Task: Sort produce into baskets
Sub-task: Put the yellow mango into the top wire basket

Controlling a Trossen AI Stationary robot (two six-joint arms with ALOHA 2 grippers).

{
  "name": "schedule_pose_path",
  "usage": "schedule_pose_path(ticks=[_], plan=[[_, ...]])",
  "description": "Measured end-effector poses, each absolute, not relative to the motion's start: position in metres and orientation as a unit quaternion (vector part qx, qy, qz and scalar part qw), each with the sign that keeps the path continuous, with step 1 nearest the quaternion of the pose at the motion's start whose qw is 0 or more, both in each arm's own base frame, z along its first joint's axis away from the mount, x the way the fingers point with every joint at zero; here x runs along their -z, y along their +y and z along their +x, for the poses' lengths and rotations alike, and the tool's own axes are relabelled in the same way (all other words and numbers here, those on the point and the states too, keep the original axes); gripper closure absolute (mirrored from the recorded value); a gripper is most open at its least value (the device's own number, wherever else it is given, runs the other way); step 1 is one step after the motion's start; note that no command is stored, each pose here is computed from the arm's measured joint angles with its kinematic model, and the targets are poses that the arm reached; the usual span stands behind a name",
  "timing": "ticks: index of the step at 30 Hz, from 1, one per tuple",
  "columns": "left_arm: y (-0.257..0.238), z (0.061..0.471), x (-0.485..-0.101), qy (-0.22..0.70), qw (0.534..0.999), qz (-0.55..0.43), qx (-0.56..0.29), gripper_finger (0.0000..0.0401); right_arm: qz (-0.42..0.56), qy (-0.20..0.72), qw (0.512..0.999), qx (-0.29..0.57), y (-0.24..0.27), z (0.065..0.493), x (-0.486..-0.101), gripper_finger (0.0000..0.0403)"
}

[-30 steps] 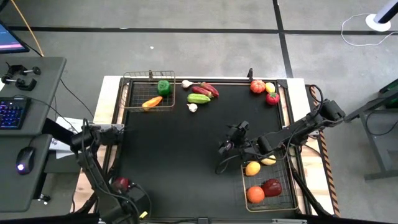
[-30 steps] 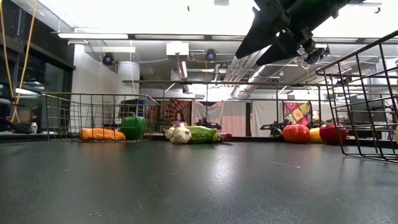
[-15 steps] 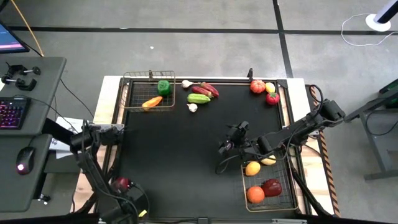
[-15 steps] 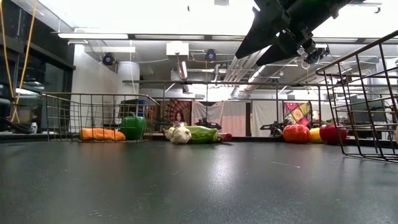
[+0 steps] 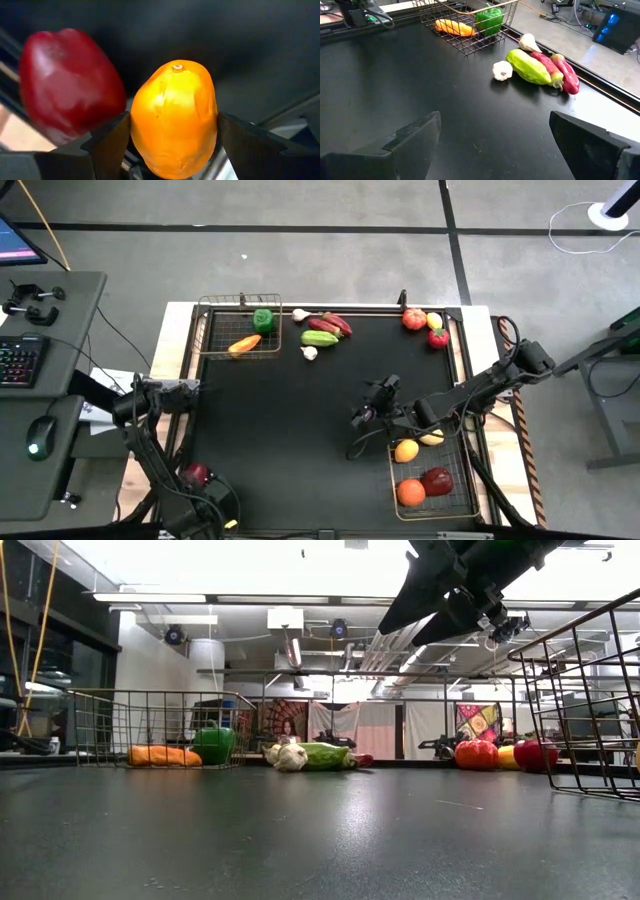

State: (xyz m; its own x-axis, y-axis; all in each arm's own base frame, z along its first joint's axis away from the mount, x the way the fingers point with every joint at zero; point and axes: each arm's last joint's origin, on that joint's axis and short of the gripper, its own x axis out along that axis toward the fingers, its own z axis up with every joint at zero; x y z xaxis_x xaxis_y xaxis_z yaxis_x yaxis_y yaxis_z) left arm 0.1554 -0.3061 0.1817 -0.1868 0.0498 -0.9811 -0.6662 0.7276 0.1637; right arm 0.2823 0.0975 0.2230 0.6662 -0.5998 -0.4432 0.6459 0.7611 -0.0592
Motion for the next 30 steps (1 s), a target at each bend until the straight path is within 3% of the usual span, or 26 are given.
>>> schedule_pose_path(ticks=[19,24,27,30], plan=[[-0.309,0.169,-0.154,0.727,0.607,-0.172,-0.271,0.0129,0.053,0.224,0.911,0.342,0.098,0.282,-0.223,0.0036],[-0.299,0.18,-0.162,0.705,0.646,-0.145,-0.254,0.0183,0.053,0.224,0.911,0.342,0.098,0.282,-0.223,0.0036],[-0.285,0.192,-0.177,0.676,0.685,-0.123,-0.241,0.0183,0.052,0.224,0.911,0.342,0.098,0.282,-0.223,0.0036],[-0.263,0.206,-0.198,0.606,0.753,-0.076,-0.245,0.0183,0.052,0.224,0.911,0.342,0.098,0.282,-0.223,0.0036]])
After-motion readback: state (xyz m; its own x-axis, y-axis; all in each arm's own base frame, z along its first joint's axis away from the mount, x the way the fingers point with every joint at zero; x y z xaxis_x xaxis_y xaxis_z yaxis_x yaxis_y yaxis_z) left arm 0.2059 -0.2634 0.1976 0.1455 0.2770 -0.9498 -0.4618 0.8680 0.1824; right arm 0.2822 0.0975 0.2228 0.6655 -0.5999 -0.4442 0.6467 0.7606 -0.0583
